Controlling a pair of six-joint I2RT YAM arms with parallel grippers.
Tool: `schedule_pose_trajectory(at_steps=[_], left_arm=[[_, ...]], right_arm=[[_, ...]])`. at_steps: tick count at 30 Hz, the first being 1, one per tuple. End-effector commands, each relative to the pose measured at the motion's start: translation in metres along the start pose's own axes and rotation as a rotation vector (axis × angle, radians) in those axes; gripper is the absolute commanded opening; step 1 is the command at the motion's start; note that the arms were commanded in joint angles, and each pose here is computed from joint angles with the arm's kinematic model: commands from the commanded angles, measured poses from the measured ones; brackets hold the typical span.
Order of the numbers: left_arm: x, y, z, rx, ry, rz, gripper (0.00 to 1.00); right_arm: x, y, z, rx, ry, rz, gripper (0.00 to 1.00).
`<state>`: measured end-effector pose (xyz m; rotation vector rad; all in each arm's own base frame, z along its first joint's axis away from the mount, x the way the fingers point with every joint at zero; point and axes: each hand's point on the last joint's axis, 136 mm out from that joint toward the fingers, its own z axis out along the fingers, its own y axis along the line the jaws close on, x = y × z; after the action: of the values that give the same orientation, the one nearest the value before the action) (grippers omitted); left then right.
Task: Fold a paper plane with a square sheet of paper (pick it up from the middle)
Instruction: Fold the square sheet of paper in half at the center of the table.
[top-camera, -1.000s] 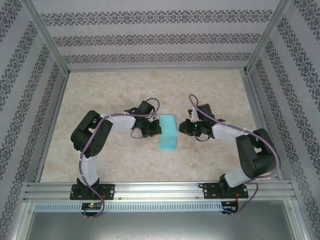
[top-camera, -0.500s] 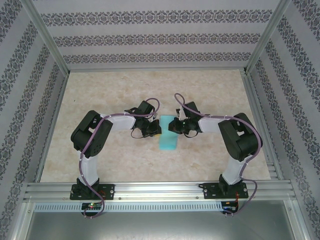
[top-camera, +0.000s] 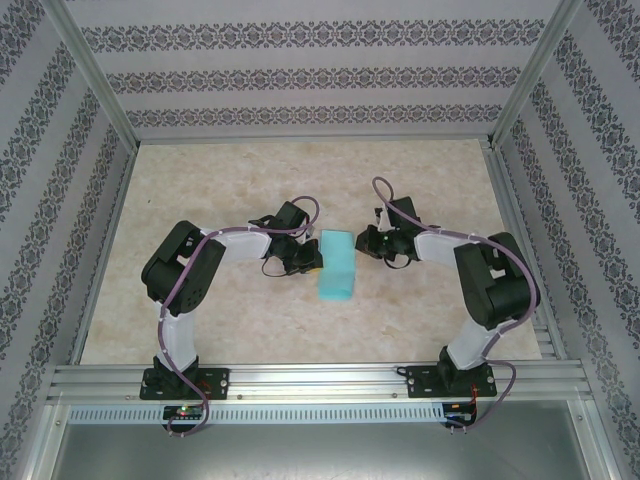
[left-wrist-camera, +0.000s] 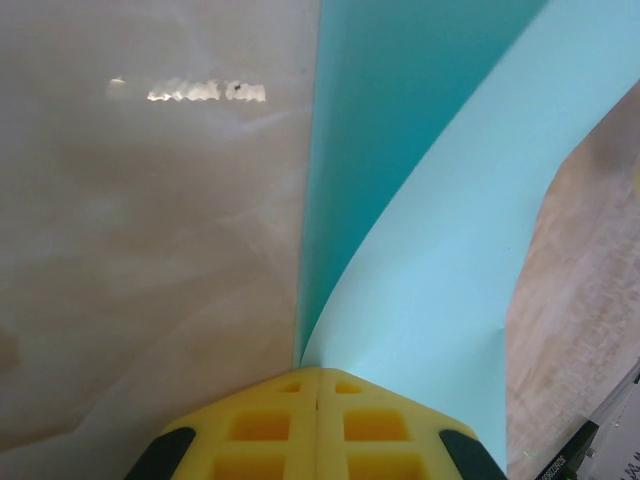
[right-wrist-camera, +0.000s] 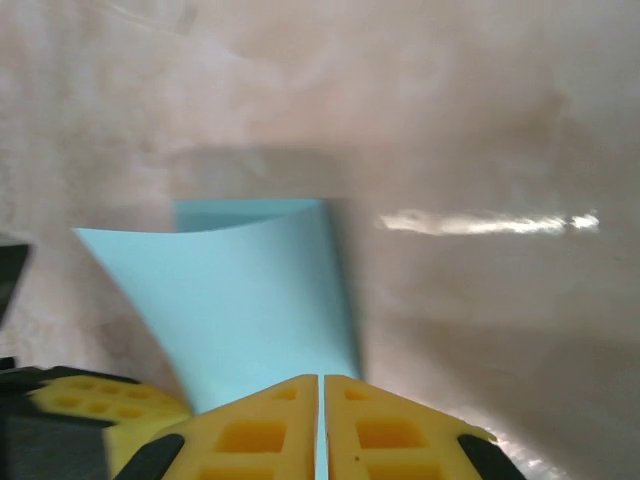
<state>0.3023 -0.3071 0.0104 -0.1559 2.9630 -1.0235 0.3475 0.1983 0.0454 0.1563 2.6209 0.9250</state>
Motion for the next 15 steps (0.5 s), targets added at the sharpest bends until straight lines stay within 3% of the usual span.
schedule_pose_trajectory(at_steps=[1,7,15], left_arm=[[0.049,0.105,0.025,-0.346,0.119,-0.131,0.00],[0.049,0.106,0.026,-0.349,0.121,-0.135,0.00],[0.052,0.108,0.025,-0.358,0.131,-0.112,0.00]], right_arm=[[-0.014,0.037,-0.008,-0.057,-0.065,-0.080,0.12],[0.004,0.044,0.028,-0.081,0.042,-0.071,0.12],[-0.022,0.006,0.041,-0.039,-0.001,-0.001,0.12]])
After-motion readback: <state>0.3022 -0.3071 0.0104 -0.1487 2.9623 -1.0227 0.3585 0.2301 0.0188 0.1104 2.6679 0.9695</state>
